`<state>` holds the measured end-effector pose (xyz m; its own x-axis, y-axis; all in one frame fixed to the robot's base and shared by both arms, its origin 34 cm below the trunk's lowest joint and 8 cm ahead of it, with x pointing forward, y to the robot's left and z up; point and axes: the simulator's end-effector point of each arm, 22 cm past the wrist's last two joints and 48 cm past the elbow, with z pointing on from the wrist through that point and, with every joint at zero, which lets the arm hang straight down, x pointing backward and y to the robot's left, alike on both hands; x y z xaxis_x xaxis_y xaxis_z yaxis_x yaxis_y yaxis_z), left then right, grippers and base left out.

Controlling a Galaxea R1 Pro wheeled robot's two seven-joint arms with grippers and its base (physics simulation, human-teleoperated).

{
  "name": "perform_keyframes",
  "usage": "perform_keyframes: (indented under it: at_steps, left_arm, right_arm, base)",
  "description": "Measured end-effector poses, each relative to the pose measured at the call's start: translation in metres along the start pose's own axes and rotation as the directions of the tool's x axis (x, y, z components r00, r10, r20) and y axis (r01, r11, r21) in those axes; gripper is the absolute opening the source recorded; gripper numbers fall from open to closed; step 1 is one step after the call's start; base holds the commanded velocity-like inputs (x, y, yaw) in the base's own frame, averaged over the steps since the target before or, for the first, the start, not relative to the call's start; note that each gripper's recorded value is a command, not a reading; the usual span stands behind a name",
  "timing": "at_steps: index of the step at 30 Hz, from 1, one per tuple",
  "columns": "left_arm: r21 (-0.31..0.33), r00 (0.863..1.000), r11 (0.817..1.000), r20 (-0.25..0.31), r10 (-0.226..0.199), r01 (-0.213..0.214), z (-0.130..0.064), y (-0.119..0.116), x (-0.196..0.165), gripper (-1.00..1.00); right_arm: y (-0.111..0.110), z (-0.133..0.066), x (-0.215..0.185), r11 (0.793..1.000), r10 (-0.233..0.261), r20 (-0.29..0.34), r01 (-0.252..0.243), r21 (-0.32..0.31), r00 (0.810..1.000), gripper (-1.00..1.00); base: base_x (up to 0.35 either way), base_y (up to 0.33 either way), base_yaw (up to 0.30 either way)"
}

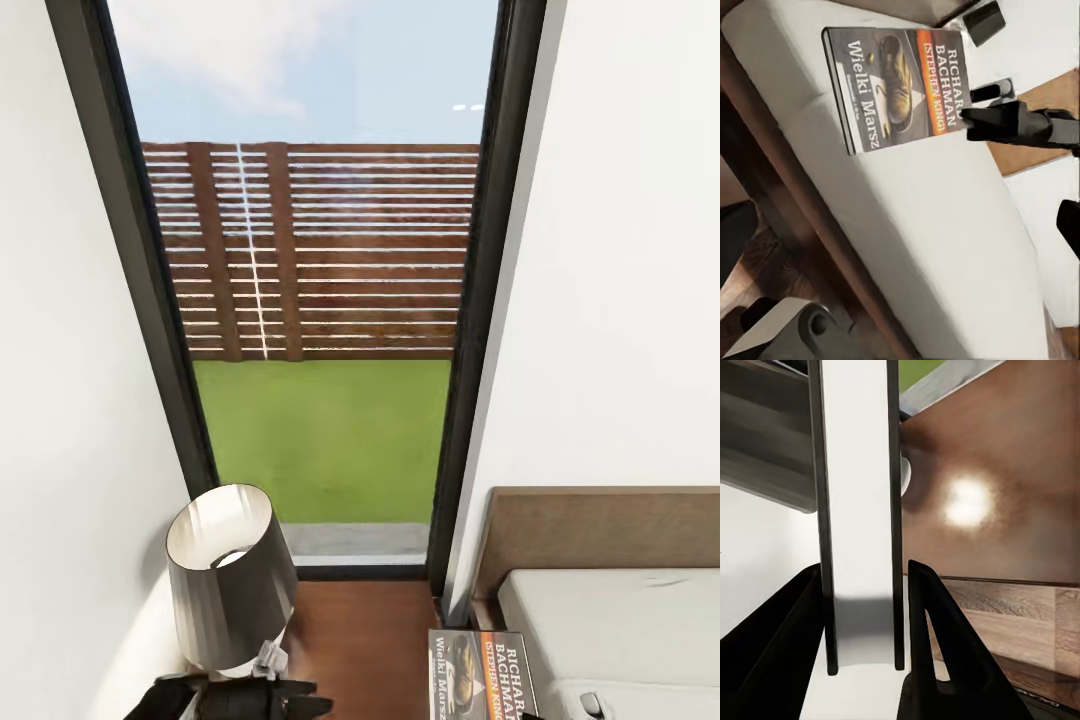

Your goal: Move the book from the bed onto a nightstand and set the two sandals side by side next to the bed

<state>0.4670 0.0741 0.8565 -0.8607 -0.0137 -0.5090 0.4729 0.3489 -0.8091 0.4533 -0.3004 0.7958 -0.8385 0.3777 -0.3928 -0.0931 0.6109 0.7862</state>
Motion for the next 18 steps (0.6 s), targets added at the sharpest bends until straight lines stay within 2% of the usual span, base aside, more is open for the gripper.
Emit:
perform_keyframes:
  at_steps: [2, 5, 8, 18]
  left_arm:
    - [0.029, 1.000, 1.000, 0.005, -0.008, 0.008, -0.008, -0.008, -0.015, 1.00]
    - [0.045, 1.000, 0.999, 0.003, -0.012, 0.012, -0.021, -0.010, -0.017, 1.00]
    - [0.035, 1.000, 0.999, 0.003, 0.010, -0.010, -0.032, -0.004, -0.013, 1.00]
    - [0.050, 1.000, 0.999, 0.002, 0.006, -0.006, -0.022, -0.007, 0.000, 1.00]
  right_arm:
    - [0.000, 0.000, 0.000, 1.000, 0.000, 0.000, 0.000, 0.000, 1.000, -1.00]
    - [0.000, 0.000, 0.000, 1.000, 0.000, 0.000, 0.000, 0.000, 1.000, -1.00]
    - [0.000, 0.000, 0.000, 1.000, 0.000, 0.000, 0.000, 0.000, 1.000, -1.00]
    - [0.005, 0.001, -0.004, 1.000, 0.003, 0.001, -0.003, -0.017, 1.000, -1.00]
  base:
    - [0.000, 0.000, 0.000]
    - [0.000, 0.000, 0.000]
    - [0.000, 0.000, 0.000]
    - [0.000, 0.000, 0.000]
